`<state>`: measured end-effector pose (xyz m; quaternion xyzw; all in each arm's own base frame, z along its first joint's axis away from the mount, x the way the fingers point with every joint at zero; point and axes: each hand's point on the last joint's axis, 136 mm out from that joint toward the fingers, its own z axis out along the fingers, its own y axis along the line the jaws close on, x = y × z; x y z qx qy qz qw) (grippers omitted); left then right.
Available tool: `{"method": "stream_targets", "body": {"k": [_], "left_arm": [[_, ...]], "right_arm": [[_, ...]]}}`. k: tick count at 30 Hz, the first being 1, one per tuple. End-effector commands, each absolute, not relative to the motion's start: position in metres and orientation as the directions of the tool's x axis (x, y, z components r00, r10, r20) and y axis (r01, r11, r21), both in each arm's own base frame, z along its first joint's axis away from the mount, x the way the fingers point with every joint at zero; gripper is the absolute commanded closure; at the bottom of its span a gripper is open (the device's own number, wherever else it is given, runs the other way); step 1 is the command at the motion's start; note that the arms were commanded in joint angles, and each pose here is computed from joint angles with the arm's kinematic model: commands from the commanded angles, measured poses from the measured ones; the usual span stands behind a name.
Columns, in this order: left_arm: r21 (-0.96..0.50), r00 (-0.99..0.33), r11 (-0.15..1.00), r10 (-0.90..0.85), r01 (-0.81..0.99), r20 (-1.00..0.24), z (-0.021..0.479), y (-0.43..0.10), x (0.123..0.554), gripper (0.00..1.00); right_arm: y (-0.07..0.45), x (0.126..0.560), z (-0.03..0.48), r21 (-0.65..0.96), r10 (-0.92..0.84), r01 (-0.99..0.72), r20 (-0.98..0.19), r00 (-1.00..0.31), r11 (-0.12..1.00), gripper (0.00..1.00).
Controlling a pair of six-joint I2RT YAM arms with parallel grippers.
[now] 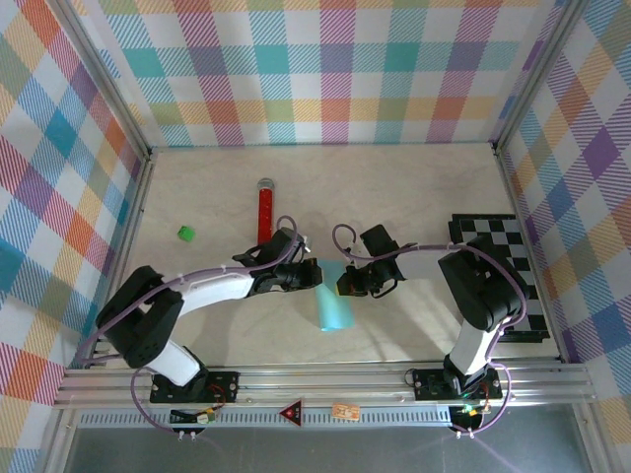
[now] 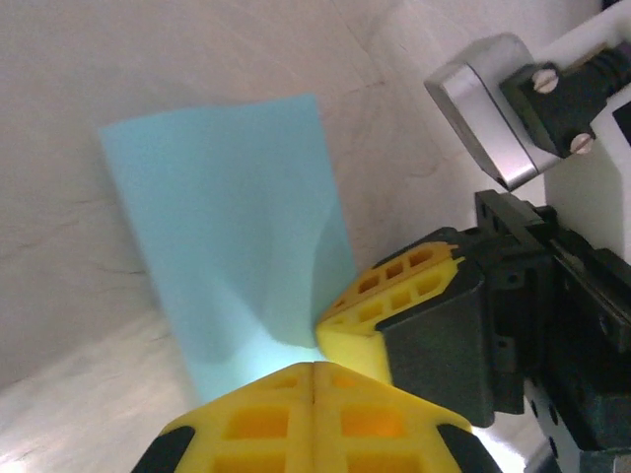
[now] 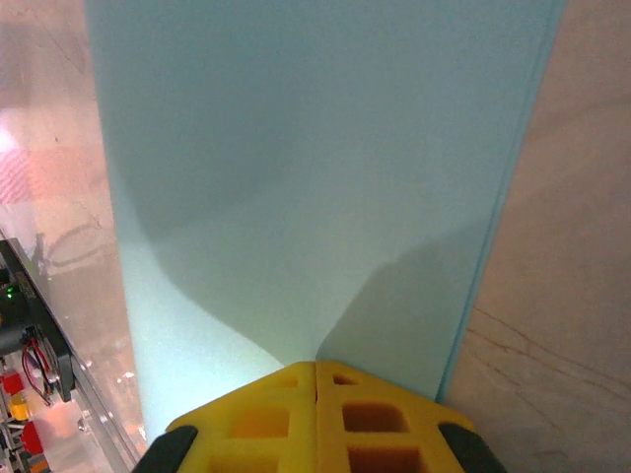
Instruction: Fold a paper plane with a square sheet of paper (pick it up from the middle)
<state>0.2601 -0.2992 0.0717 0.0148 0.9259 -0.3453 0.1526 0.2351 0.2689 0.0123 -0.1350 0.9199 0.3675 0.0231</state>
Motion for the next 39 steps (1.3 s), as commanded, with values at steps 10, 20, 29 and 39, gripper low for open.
{"method": "stream_targets", "body": {"k": [10, 20, 29, 39], "left_arm": [[-0.716, -0.985, 0.694, -0.056, 0.077, -0.161, 0.046, -0.315, 0.252, 1.0], [-0.561, -0.992, 0.827, -0.046, 0.026, -0.113, -0.008, -0.275, 0.235, 1.0], [-0.546, -0.991, 0.837, -0.045, 0.032, -0.127, -0.01, -0.267, 0.231, 1.0], [-0.652, -0.98, 0.751, -0.032, 0.107, -0.198, 0.053, -0.301, 0.255, 1.0]], "right_arm": [[0.23, 0.22, -0.032, 0.543, -0.183, -0.151, 0.005, -0.983, 0.826, 1.0], [0.227, 0.215, -0.036, 0.542, -0.169, -0.13, 0.021, -0.985, 0.83, 1.0], [0.226, 0.212, -0.034, 0.544, -0.159, -0.127, 0.012, -0.987, 0.829, 1.0], [0.228, 0.205, -0.021, 0.577, -0.198, -0.166, -0.008, -0.98, 0.8, 1.0]]}}
